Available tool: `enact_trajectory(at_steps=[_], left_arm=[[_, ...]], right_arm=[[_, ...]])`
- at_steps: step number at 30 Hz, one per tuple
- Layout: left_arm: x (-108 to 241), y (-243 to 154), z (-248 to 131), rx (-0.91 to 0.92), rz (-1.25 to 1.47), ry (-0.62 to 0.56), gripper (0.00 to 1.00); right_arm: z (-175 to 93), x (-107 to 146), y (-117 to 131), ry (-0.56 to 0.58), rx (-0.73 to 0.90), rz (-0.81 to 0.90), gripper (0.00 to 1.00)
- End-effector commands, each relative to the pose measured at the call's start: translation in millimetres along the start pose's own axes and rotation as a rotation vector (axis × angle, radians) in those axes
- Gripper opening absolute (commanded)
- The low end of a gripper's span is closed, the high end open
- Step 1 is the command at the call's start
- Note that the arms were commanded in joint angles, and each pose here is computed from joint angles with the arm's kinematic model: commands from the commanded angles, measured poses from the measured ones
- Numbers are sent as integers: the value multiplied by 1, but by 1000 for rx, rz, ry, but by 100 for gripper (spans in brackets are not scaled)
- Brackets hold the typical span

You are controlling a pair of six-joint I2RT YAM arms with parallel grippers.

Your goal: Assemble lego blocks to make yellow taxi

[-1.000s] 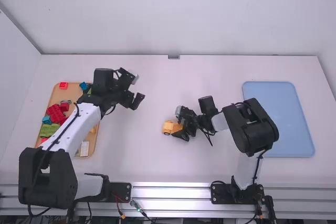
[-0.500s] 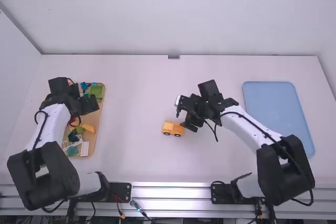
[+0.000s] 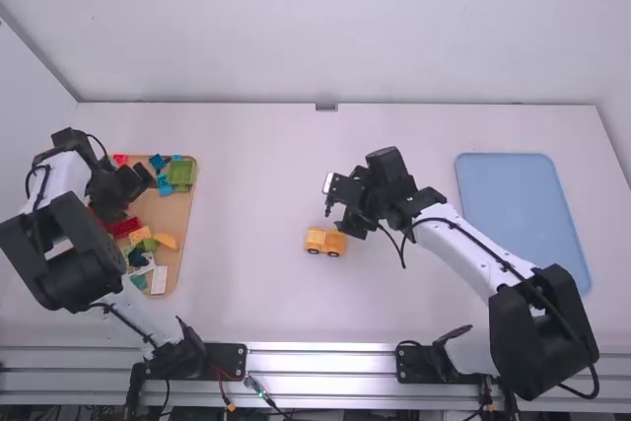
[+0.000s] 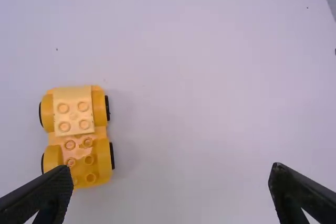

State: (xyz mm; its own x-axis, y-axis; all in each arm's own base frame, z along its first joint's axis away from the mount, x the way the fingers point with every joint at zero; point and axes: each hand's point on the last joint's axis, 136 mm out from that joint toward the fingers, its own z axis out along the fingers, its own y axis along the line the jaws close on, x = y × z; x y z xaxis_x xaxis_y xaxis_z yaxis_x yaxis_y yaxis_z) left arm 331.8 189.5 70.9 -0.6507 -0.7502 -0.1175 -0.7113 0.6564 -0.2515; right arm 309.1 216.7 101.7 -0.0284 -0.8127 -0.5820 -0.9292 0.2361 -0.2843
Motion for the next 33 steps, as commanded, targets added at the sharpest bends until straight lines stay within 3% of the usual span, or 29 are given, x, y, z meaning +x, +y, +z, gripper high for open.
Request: enact_trajectory(at_steps=[1,4,6,9,15,19,20,24,25,33], left_arm=[[7,-3,8,30,-105,25,99],[7,-5,15,45,-96,12,99],[8,6,16,-12,-166,11,88],[15,30,14,-151,-343,2,83],[32,64,13,-349,-655,-42,86],[34,69,19,-350,-665,-51,80],[33,69,24,-342,-662,-62,71],[30,64,35,-297,-658,-82,63],[29,65,37,-288,-660,-88,57],[29,67,45,-279,-645,-106,58]], right_arm=[[-5,-6,-7,-11,27,0,99],[-5,-8,-9,-17,34,-10,99],[-5,-9,-10,-22,40,-16,99],[-6,-11,-12,-30,48,-16,99],[-6,-11,-12,-30,49,-19,99],[-5,-11,-12,-30,48,-20,99],[-6,-11,-12,-30,48,-19,99],[-6,-11,-12,-30,48,-18,99],[-6,-11,-12,-29,49,-19,99],[-5,-10,-11,-27,45,-18,99]])
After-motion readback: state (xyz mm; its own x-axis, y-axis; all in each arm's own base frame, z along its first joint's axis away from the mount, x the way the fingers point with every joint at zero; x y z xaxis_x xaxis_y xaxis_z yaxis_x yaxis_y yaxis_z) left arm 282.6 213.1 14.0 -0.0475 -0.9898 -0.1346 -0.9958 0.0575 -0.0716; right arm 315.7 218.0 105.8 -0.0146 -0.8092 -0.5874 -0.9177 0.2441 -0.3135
